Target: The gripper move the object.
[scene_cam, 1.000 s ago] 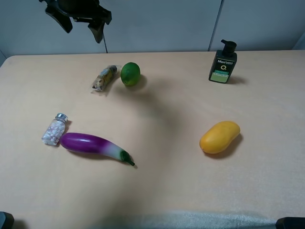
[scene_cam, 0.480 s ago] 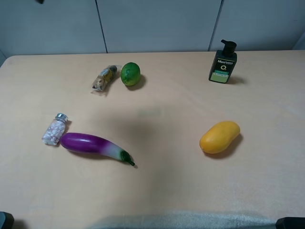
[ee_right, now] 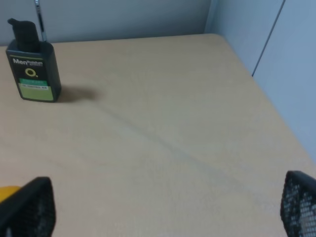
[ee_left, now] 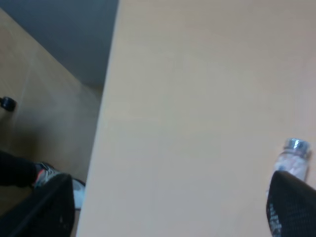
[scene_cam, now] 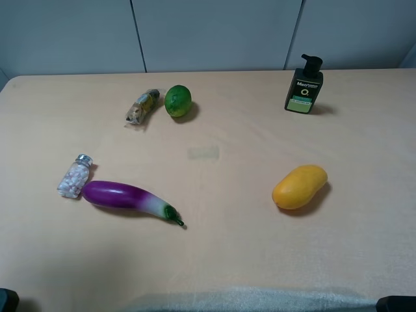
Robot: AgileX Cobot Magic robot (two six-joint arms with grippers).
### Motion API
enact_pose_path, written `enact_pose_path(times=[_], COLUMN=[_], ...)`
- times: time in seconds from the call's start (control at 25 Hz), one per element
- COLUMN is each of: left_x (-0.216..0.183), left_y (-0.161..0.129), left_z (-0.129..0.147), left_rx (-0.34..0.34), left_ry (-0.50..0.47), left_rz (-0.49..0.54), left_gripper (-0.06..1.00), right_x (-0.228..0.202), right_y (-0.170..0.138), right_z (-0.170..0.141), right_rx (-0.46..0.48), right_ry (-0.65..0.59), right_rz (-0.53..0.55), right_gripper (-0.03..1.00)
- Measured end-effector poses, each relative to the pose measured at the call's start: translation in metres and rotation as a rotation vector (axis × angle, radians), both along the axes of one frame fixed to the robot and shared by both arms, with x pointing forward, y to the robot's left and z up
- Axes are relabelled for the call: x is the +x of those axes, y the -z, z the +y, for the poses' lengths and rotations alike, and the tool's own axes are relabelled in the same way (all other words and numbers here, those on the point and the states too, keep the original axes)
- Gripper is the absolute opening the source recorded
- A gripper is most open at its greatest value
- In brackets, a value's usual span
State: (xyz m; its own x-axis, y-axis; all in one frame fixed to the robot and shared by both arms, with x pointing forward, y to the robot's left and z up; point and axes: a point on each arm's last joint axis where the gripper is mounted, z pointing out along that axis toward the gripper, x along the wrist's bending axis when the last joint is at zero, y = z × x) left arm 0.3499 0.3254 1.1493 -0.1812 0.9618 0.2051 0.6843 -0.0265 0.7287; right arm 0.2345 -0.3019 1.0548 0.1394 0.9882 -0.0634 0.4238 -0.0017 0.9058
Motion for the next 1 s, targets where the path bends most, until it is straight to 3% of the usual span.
enact_pose_path(times=[0.2,0.48,1.0], left_x=[-0.051,-0.101,-0.114], left_y=[0.025,0.054,0.094], left_z=[0.002,-0.003,-0.009], left_rx=[0.001,-0.076,-0.147], left_ry=[-0.011,0.000,0.038], left_rz=[-0.080,-0.162,-0.182], left_gripper=[0.85,0.85,0.85], right_x=[0.000,0.000,0.000], right_y=[0.000,0.000,0.000], right_z=[0.000,0.000,0.000], right_rx=[0.000,0.000,0.000], right_ry=[0.000,0.000,0.000], right_rz=[0.000,0.000,0.000], right_gripper=[0.69,0.69,0.69])
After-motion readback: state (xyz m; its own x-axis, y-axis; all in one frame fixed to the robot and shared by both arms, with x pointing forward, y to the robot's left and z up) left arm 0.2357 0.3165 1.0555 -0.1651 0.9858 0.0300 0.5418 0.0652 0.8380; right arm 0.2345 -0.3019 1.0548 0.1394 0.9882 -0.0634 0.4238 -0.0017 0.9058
